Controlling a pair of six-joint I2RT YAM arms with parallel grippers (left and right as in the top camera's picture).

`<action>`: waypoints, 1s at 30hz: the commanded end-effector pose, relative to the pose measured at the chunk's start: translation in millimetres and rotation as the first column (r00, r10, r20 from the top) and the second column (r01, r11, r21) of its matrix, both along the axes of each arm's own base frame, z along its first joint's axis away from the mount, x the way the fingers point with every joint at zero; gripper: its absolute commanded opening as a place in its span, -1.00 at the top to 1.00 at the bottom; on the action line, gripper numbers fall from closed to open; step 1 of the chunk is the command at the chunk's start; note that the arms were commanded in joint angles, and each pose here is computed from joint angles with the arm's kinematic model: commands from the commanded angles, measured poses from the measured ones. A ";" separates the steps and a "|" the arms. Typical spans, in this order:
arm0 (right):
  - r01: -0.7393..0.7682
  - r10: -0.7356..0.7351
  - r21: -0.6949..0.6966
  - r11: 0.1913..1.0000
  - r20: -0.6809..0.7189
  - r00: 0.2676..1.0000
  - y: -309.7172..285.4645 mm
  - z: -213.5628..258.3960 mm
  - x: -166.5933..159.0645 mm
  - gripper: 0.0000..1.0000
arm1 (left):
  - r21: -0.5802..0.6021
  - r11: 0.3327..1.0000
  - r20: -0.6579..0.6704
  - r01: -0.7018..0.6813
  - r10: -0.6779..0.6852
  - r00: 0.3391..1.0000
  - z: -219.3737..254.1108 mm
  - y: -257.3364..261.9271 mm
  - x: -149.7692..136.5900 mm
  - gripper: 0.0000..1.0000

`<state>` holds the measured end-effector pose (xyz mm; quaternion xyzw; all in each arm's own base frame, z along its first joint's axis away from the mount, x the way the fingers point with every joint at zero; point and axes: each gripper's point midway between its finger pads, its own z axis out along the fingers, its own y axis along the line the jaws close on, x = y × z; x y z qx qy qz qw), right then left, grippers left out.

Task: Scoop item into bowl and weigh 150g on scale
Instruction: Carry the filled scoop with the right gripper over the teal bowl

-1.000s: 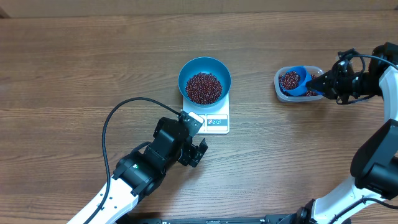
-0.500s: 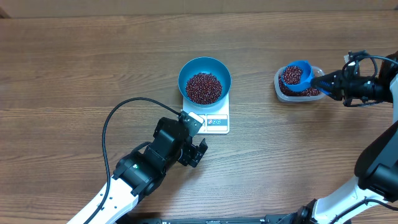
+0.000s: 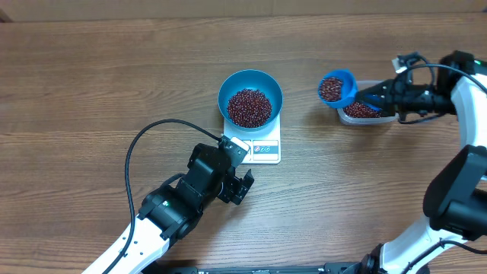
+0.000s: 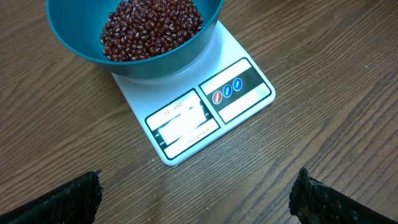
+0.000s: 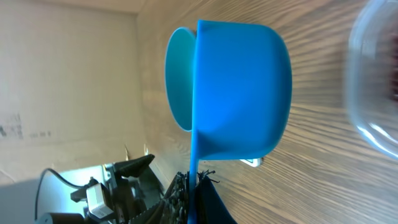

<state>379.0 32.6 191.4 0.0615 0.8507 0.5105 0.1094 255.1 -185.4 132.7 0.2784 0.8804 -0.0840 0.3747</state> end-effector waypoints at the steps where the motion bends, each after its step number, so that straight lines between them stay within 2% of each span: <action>1: -0.069 0.067 0.017 0.997 0.088 0.994 26.5 25.3 9.8 0.92 | -0.007 1.000 0.001 -0.022 0.022 1.000 0.1 2.6 -0.4 -0.99; 6: -0.155 0.158 -0.039 0.987 0.102 0.982 63.5 36.4 11.1 0.92 | -0.008 1.000 0.001 -0.022 0.022 1.000 0.1 2.5 -0.4 -0.99; 11: -0.207 0.228 -0.209 0.956 0.079 0.970 95.6 38.2 12.7 0.92 | -0.007 1.000 0.001 -0.022 0.022 1.000 0.1 2.6 -0.4 -0.99; 17: -0.220 0.265 -0.386 0.896 0.067 0.962 126.7 38.6 13.3 0.92 | -0.007 1.000 0.001 -0.022 0.022 1.000 0.1 2.6 -0.4 -0.99; 30: -0.221 0.311 -0.600 0.769 0.048 0.949 167.2 18.3 4.9 0.92 | -0.007 1.000 0.001 -0.022 0.022 1.000 0.1 2.6 -0.4 -0.99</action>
